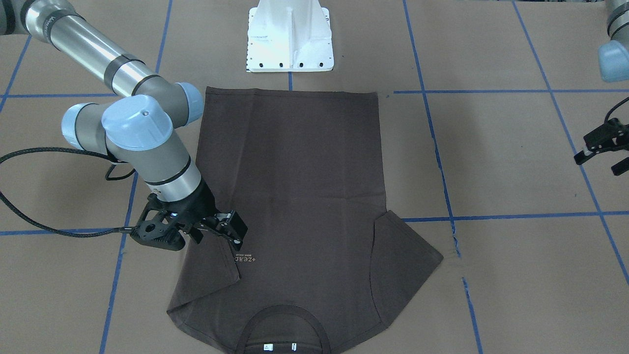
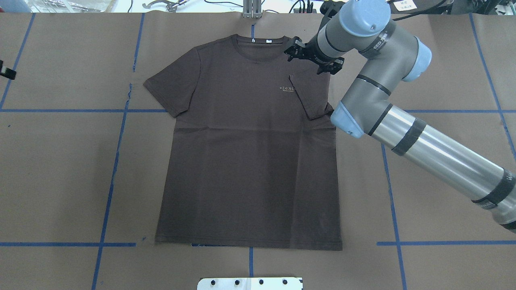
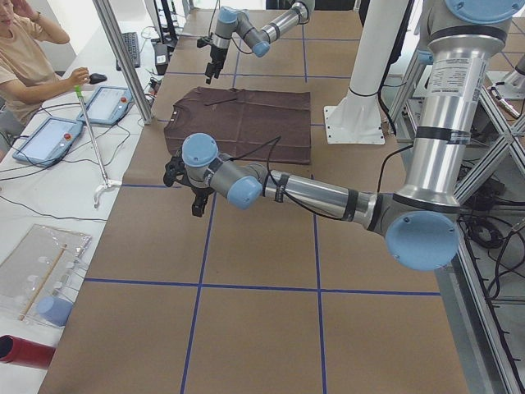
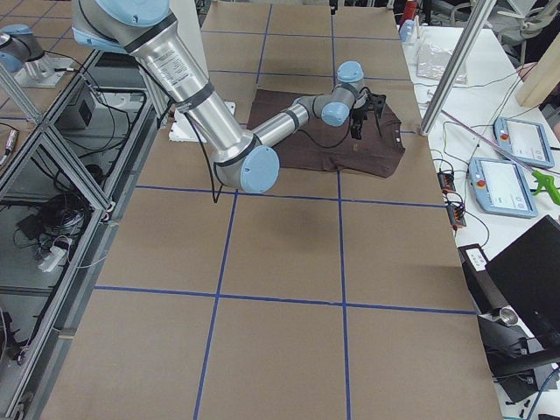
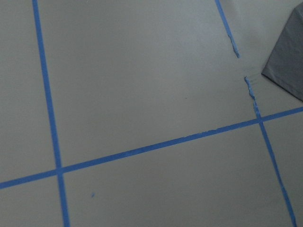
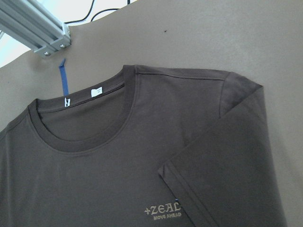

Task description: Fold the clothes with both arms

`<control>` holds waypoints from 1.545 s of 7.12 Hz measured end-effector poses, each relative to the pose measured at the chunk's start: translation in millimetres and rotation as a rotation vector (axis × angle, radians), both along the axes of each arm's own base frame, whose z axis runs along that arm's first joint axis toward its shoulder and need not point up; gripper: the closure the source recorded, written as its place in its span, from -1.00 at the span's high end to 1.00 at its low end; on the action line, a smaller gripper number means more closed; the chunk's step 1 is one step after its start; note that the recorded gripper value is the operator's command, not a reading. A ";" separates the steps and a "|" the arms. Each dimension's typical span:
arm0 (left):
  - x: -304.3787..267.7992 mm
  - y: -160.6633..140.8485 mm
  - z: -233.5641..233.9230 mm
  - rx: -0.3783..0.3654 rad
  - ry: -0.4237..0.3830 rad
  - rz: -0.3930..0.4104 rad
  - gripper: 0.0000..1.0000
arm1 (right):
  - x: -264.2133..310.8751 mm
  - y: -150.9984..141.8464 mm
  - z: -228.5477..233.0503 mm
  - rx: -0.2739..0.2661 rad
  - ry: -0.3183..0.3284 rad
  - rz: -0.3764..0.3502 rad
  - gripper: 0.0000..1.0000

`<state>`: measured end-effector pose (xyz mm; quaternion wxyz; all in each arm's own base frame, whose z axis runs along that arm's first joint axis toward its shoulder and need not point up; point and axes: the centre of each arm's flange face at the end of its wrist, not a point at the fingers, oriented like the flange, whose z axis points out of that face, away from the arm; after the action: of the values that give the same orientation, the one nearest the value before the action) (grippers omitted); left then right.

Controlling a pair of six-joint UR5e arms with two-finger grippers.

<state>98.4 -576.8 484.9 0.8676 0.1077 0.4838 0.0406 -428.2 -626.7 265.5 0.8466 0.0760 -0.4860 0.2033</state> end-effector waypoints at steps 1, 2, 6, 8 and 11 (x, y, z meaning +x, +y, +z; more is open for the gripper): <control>46.2 -20.8 -18.2 -0.043 -0.018 -0.015 1.00 | 24.3 2.2 11.3 -0.022 -0.021 -0.019 1.00; 93.1 -38.5 -34.8 -0.079 -0.047 -0.052 0.98 | 46.0 5.7 22.9 -0.043 -0.039 -0.033 1.00; 228.2 -99.0 -64.2 -0.120 -0.115 -0.153 0.75 | 78.3 13.0 56.6 -0.085 -0.046 -0.052 1.00; 290.8 -103.4 -73.0 -0.138 -0.162 -0.191 0.49 | 80.2 14.6 59.8 -0.085 -0.043 -0.050 1.00; 321.8 -96.7 -65.1 -0.137 -0.204 -0.204 0.10 | 79.6 14.1 62.5 -0.087 -0.038 -0.048 1.00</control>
<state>420.2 -673.5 419.7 0.9171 0.0921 0.3814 -0.0698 -348.6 -612.7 328.0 0.8442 0.0236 -0.4945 0.2055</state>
